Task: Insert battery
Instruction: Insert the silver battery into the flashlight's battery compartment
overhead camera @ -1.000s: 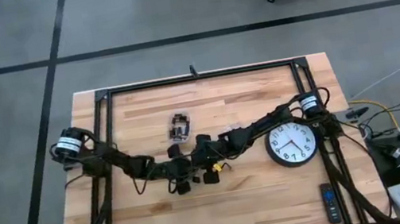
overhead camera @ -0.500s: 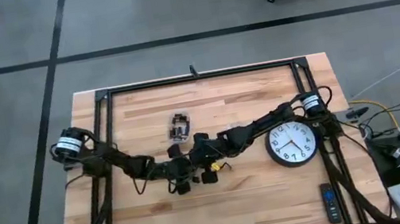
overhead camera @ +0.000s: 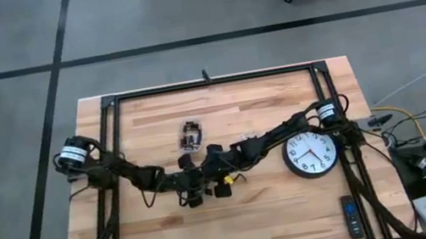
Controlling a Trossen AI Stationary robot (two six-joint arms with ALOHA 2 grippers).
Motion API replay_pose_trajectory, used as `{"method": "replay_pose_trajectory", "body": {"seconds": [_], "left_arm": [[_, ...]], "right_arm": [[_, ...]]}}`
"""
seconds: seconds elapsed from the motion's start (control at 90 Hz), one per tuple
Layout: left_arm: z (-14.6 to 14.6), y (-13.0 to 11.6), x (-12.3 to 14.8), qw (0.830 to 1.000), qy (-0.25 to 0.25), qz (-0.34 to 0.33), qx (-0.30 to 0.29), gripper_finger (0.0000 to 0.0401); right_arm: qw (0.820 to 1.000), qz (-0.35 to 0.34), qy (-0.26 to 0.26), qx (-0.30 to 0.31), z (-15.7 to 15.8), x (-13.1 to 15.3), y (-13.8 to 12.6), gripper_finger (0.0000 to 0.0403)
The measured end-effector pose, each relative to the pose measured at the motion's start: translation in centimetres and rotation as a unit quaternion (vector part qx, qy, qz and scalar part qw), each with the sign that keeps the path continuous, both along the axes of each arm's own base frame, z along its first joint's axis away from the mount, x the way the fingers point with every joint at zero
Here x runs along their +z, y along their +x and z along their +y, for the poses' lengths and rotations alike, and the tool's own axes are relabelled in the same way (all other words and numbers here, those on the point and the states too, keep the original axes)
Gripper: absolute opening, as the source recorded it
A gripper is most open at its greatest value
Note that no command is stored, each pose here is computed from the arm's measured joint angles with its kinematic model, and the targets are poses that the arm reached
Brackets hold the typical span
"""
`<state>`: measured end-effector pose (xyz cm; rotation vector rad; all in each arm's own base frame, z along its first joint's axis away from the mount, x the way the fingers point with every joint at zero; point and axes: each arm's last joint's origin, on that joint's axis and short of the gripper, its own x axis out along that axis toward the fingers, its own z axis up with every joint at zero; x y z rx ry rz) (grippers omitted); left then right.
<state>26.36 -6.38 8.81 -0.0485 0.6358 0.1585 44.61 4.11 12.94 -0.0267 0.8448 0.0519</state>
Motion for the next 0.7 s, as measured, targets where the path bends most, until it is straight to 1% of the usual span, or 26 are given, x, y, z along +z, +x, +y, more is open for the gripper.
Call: {"method": "replay_pose_trajectory", "body": {"seconds": [0.167,0.322,0.411,0.478,0.544,0.589,0.7], "left_arm": [[0.0,-0.1,0.3,1.0,0.006,-0.001,-0.005,0.0134],[0.0,-0.1,0.4,1.0,0.008,-0.001,-0.006,0.0159],[0.1,-0.1,0.4,1.0,0.009,-0.001,-0.006,0.0167],[0.1,-0.1,0.4,1.0,0.01,-0.001,-0.007,0.017],[0.1,-0.1,0.3,1.0,0.01,-0.001,-0.007,0.017],[0.1,-0.1,0.3,1.0,0.011,-0.001,-0.007,0.0169],[0.0,-0.1,0.3,1.0,0.01,-0.001,-0.008,0.0163]], "right_arm": [[1.0,-0.004,0.0,0.0,0.0,0.2,0.0,0.0],[1.0,-0.014,0.004,-0.001,0.1,1.0,-0.1,0.0],[1.0,-0.029,0.005,-0.001,0.1,2.2,-0.3,0.0],[0.999,-0.05,0.007,-0.001,0.1,3.6,-0.4,0.0],[0.998,-0.055,0.006,0.0,0.1,4.5,-0.6,0.0],[0.999,-0.046,0.006,0.0,0.0,4.7,-0.9,0.0],[1.0,-0.003,0.002,-0.011,0.1,3.8,-1.6,0.0]]}}
